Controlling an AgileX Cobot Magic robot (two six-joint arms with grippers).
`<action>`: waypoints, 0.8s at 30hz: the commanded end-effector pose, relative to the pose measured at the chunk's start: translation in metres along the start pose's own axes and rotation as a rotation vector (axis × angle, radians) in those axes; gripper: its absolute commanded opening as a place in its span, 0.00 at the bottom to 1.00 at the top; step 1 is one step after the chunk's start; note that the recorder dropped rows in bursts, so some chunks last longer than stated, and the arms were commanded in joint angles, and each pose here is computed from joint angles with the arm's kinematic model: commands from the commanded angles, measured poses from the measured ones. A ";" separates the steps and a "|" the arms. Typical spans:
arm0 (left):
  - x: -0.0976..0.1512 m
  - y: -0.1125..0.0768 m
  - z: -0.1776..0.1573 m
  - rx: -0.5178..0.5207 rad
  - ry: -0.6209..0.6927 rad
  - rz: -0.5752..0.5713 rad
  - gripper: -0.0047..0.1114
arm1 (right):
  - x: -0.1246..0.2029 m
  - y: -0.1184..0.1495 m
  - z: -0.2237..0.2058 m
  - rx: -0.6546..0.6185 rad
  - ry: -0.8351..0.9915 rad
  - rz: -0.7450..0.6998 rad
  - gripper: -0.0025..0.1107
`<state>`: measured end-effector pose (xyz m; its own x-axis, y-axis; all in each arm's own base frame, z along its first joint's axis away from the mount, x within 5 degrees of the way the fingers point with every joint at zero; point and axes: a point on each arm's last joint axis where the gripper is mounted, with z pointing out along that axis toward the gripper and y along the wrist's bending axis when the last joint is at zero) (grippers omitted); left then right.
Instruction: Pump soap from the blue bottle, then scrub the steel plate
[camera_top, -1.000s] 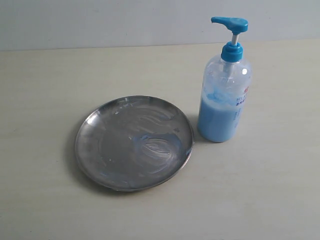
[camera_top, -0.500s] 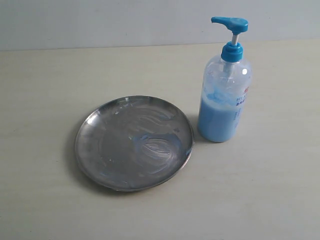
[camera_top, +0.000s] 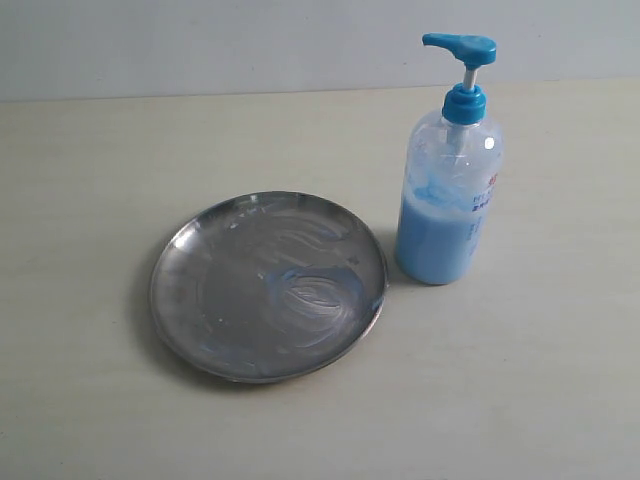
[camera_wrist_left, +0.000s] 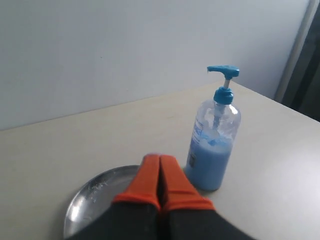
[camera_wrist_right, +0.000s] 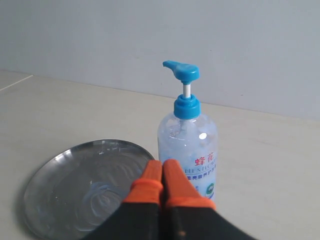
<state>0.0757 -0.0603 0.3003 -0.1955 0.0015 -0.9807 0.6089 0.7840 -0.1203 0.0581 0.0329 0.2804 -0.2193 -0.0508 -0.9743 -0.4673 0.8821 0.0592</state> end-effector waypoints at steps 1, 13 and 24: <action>0.007 0.008 -0.009 -0.082 -0.083 -0.041 0.04 | -0.001 0.000 -0.001 0.004 -0.022 -0.007 0.02; 0.051 0.029 -0.025 -0.334 -0.111 -0.003 0.04 | -0.001 0.000 -0.001 0.004 -0.022 -0.007 0.02; 0.102 0.041 -0.029 -0.485 -0.081 -0.016 0.04 | -0.001 0.000 -0.001 0.004 -0.024 -0.007 0.02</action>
<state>0.0597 -0.0115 0.2081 -0.1353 -0.0372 -0.9901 0.1895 0.9799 -0.0627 0.0581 0.0329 0.2805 -0.2172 -0.0511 -0.9748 -0.4675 0.8821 0.0579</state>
